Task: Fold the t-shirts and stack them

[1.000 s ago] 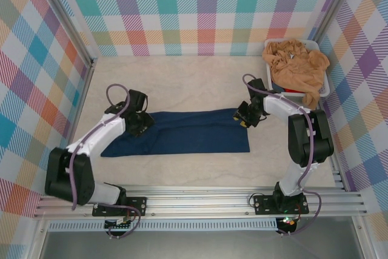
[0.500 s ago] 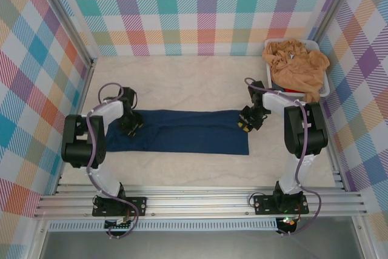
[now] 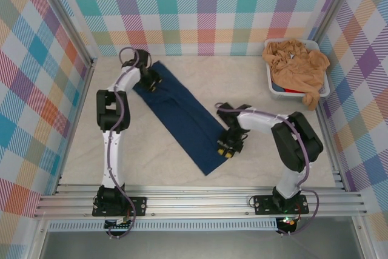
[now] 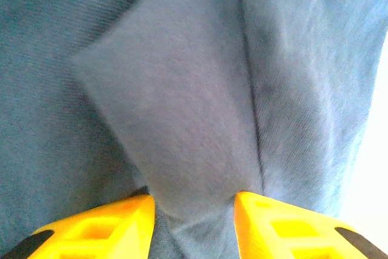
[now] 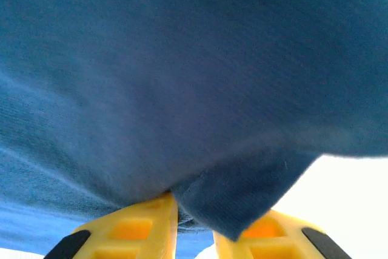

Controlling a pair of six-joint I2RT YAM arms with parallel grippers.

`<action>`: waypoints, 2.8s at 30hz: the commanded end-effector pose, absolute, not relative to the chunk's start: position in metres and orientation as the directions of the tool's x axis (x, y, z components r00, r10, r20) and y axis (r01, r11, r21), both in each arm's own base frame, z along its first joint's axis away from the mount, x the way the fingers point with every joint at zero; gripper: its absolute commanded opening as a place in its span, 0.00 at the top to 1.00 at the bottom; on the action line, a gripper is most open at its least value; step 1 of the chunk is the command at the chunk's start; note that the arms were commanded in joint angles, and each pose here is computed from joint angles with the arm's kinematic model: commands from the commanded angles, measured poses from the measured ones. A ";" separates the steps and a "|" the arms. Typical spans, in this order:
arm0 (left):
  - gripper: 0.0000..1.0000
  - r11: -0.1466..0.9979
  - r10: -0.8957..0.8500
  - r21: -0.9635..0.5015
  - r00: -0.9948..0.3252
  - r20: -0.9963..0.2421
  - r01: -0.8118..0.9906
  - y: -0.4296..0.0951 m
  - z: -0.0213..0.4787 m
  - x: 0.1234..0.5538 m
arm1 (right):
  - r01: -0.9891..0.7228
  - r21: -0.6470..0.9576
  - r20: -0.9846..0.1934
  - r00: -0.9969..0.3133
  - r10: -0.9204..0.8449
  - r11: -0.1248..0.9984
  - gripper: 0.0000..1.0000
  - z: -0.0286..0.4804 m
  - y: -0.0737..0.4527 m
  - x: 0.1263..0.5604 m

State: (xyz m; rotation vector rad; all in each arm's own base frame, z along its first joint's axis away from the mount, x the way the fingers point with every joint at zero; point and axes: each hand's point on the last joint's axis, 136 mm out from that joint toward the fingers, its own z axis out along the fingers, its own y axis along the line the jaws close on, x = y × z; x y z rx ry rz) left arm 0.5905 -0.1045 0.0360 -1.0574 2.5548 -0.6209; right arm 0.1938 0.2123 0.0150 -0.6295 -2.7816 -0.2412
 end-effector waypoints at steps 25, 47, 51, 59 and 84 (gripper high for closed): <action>0.34 0.645 -0.608 -0.718 -0.746 -0.272 -0.263 -0.199 0.207 0.597 | 0.129 0.207 -0.037 -0.990 0.139 0.970 0.47 0.119 0.274 0.231; 0.42 0.850 -0.224 -0.435 -0.952 0.210 -0.296 -0.175 0.057 0.137 | 0.163 0.297 0.227 -0.969 0.096 0.941 0.60 0.042 0.226 0.151; 0.41 0.846 -0.213 -0.444 -0.951 0.226 -0.295 -0.188 0.045 0.133 | 0.223 0.281 0.268 -0.952 0.146 0.934 0.60 0.023 0.226 0.146; 0.48 0.810 -0.280 -0.473 -0.938 0.206 -0.346 -0.202 0.013 0.154 | 0.292 0.269 0.284 -0.935 0.214 0.918 0.70 0.006 0.229 0.149; 0.77 0.862 -0.198 -0.420 -0.950 0.240 -0.285 -0.177 0.023 0.111 | 0.402 0.139 0.405 -0.857 0.319 0.905 1.00 0.005 0.215 0.093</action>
